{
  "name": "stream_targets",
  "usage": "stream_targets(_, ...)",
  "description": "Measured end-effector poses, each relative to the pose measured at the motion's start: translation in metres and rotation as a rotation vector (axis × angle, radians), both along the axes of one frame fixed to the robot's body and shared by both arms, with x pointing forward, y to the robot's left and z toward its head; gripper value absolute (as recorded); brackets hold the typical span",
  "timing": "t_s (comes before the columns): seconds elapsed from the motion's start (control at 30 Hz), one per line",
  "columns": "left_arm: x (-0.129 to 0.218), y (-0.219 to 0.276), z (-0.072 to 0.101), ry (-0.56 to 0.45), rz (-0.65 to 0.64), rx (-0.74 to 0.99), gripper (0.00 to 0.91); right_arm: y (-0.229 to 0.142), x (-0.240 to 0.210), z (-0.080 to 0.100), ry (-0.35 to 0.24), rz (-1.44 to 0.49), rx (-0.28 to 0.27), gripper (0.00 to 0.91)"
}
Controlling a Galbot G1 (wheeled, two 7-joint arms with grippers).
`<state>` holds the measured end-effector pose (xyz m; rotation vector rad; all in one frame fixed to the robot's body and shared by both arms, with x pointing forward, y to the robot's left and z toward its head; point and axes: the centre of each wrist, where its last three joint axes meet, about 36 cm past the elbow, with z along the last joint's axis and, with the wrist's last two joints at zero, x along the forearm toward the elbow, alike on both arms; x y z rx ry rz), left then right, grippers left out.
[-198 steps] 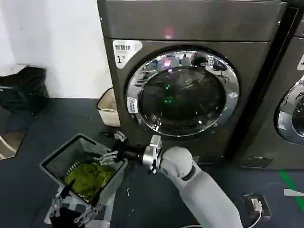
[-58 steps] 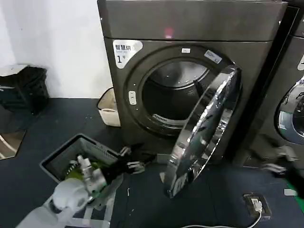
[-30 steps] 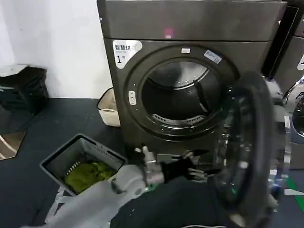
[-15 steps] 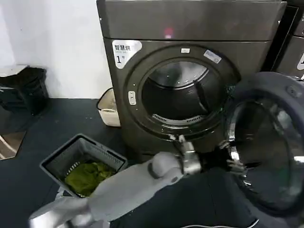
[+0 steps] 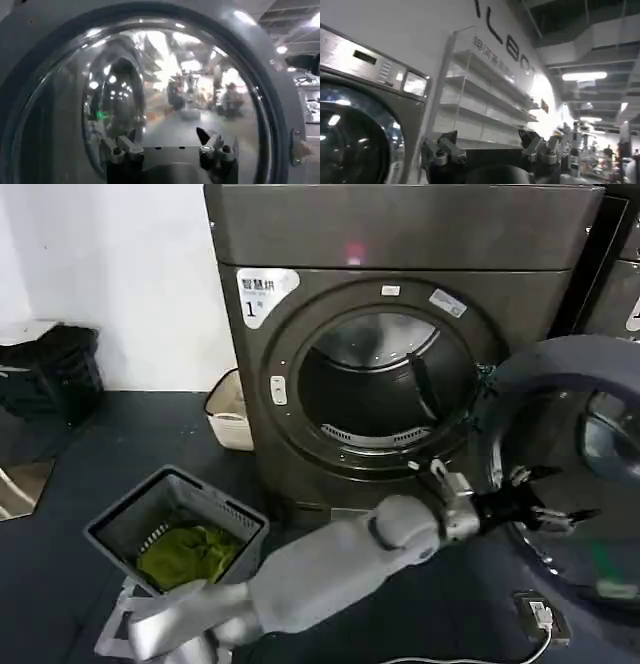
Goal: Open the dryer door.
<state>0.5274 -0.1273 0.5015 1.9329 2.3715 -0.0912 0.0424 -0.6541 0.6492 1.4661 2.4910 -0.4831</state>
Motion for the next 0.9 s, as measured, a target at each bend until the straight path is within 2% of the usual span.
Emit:
stream_targets(0.23, 0.020, 0.011, -0.009, 0.003, 0.135, -0.041, 0.907, -0.002, -0.007, 0.003, -0.003, -0.030, 0.003, 0.907)
stream_targets(0.33, 0.021, 0.013, -0.004, -0.005, 0.188, -0.096, 0.907, -0.004, -0.008, 0.003, -0.008, -0.032, 0.001, 0.907)
stream_targets(0.4, 0.019, 0.012, 0.000, -0.075, 0.219, -0.149, 0.907, -0.005, -0.007, 0.004, -0.011, -0.035, 0.001, 0.907)
stream_targets(0.47, 0.015, 0.012, 0.004, -0.092, 0.241, -0.213, 0.907, -0.005, -0.008, 0.006, -0.019, -0.043, -0.005, 0.907)
stream_targets(0.67, -0.011, 0.007, 0.026, -0.151, 0.228, -0.338, 0.907, -0.006, -0.011, 0.019, -0.045, -0.080, -0.035, 0.907)
stream_targets(0.9, -0.001, 0.120, 0.007, -0.194, 0.314, -0.317, 0.907, -0.004, -0.005, 0.022, -0.037, -0.078, -0.059, 0.907)
